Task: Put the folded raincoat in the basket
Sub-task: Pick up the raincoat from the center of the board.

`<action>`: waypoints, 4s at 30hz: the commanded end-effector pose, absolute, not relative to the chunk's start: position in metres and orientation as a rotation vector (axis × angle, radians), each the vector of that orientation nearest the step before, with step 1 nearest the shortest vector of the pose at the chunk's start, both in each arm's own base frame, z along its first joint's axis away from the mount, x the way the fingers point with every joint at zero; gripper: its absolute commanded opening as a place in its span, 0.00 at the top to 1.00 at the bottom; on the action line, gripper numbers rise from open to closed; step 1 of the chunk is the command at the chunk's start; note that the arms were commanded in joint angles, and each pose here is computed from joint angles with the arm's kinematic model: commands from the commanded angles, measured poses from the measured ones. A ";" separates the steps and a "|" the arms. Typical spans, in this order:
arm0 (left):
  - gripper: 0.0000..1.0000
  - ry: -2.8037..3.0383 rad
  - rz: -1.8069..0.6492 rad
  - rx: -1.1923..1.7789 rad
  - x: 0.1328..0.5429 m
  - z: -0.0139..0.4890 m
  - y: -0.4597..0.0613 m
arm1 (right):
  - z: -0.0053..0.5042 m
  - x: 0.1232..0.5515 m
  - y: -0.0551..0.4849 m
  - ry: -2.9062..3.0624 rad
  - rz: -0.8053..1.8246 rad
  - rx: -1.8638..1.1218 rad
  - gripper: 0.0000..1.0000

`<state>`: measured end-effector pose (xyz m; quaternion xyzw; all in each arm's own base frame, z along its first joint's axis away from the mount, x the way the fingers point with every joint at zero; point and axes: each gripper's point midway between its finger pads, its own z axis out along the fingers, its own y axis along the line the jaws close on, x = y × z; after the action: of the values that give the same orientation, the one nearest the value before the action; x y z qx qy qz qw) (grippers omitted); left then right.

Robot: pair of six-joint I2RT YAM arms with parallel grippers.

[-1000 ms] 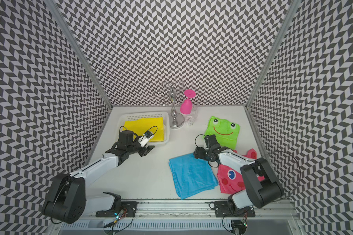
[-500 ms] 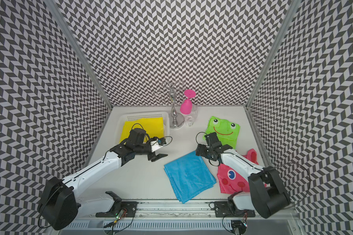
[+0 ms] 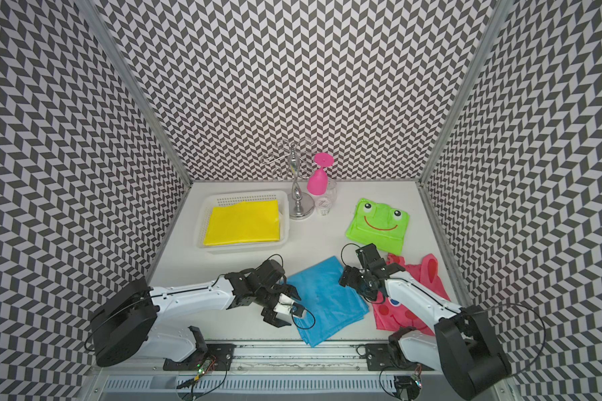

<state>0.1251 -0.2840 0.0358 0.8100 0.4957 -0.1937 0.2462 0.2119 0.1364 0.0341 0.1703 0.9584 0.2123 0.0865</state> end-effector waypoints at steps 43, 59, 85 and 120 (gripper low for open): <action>0.29 1.365 -0.429 2.116 0.165 0.037 -0.201 | 0.010 0.145 0.205 3.080 1.229 -0.069 1.00; 0.21 1.533 -0.713 1.776 0.188 0.155 -0.215 | 0.079 0.207 0.192 2.829 1.322 0.392 1.00; 0.01 1.177 -0.443 1.485 0.196 0.124 -0.318 | 0.172 0.258 0.194 2.373 1.660 0.915 1.00; 1.00 1.475 -0.643 1.548 0.279 0.161 -0.300 | 0.240 0.277 0.180 2.307 1.185 0.088 0.29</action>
<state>0.3088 -0.3004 0.1569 0.5969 0.5972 -0.1986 0.4977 0.2685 0.1864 0.2347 0.1577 0.8250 0.5093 0.1873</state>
